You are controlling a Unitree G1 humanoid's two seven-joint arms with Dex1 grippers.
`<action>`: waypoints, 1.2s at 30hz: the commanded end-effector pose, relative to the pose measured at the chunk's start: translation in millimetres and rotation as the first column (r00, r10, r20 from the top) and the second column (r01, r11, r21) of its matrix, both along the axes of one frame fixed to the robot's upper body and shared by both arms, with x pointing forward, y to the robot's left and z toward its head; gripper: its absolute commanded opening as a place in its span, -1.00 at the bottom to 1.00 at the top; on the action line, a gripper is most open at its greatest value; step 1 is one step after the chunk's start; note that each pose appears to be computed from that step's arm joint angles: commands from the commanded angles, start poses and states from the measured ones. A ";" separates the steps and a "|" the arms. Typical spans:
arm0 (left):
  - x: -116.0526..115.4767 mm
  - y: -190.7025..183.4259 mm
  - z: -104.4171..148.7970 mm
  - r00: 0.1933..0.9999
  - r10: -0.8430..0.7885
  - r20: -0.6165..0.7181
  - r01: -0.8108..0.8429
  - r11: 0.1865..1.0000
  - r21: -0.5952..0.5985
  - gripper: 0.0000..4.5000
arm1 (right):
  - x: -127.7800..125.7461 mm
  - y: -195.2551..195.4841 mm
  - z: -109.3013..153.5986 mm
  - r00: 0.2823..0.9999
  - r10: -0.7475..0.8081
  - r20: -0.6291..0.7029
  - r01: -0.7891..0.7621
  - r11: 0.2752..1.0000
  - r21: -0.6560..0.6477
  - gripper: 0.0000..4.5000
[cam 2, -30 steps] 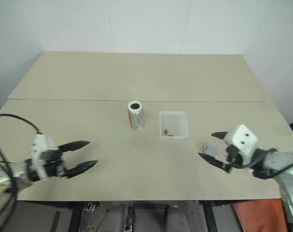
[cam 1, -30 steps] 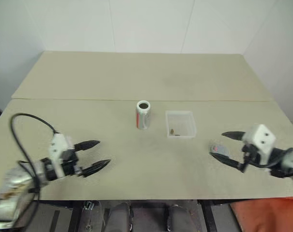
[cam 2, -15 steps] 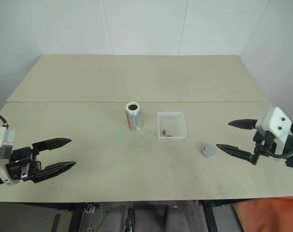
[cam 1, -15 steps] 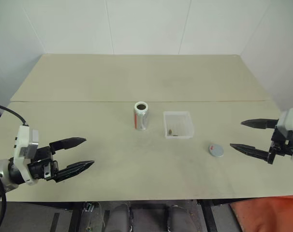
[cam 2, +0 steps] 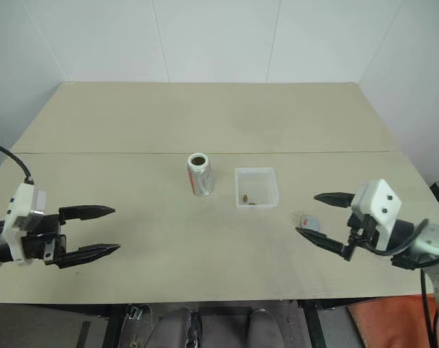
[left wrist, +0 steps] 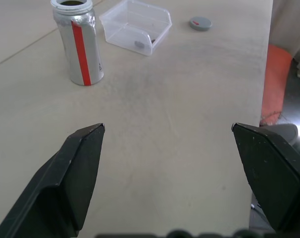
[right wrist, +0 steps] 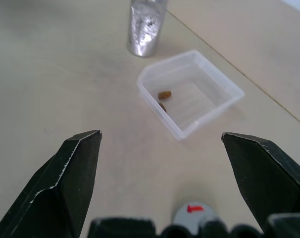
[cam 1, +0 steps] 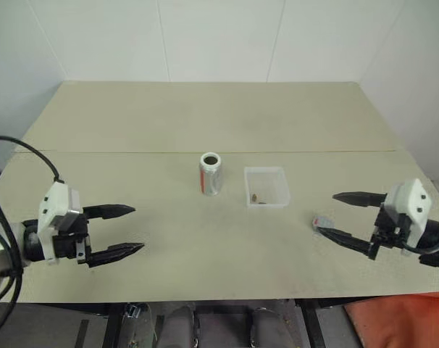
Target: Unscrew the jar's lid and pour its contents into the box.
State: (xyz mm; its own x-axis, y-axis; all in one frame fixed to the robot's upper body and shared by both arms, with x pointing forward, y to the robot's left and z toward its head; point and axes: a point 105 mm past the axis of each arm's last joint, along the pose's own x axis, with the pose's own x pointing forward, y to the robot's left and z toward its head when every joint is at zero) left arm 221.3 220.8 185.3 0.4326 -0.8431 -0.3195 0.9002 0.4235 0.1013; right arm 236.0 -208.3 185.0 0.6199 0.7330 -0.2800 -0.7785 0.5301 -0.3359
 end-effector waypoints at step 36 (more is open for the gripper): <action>-44.5 12.1 -5.9 0.992 0.122 -0.034 -0.120 0.991 0.054 0.98 | 16.7 49.2 -19.3 0.975 0.218 -0.051 -0.222 0.967 -0.123 1.00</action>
